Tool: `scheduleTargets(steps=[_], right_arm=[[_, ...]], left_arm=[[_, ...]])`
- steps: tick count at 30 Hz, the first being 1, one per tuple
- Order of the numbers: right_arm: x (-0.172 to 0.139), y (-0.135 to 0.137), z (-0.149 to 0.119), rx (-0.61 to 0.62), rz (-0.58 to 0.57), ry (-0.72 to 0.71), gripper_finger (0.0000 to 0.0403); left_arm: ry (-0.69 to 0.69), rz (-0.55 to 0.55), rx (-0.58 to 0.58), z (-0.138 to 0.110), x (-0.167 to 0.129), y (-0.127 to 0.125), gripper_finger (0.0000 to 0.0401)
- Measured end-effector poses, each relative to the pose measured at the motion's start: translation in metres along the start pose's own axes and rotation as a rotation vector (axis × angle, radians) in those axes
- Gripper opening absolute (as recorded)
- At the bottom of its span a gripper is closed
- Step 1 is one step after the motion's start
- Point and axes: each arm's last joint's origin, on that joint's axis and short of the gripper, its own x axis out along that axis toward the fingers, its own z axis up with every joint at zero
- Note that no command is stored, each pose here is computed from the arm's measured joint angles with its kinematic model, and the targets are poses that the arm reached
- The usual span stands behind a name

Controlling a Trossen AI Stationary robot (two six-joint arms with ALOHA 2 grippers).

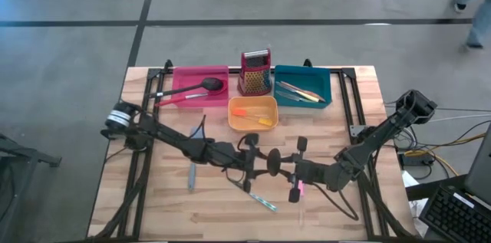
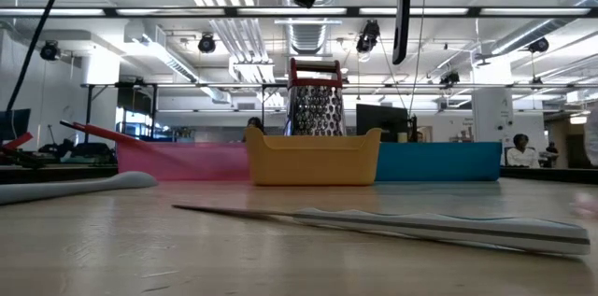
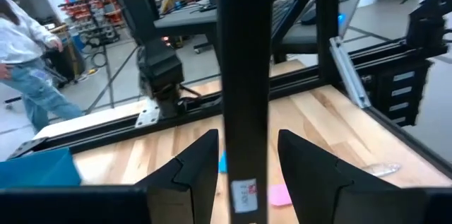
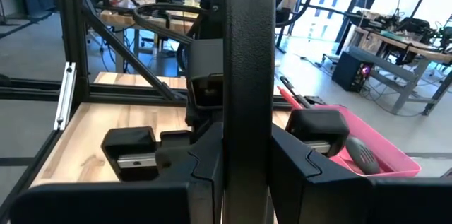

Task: Pick & Place Kitchen Items
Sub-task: Put the black serving spoon into the red bin

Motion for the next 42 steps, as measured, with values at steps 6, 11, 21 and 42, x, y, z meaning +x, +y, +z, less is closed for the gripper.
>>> scheduleTargets(steps=[6,11,21,42], right_arm=[[0.000,0.000,0.000,-0.001,0.008,-0.001,0.0066],[0.000,0.000,0.000,0.017,0.006,-0.003,0.0066],[0.001,0.000,-0.002,0.009,0.019,0.006,0.0080],[0.000,0.000,0.001,0.033,0.016,-0.008,0.0199]], left_arm=[[-0.020,-0.058,-0.004,0.003,0.006,-0.002,0.0151],[-0.044,-0.042,-0.008,0.006,0.013,0.002,0.0151],[0.050,-0.049,0.019,0.008,0.013,0.004,0.0090],[0.559,0.427,0.086,0.098,-0.155,0.073,0.0091]])
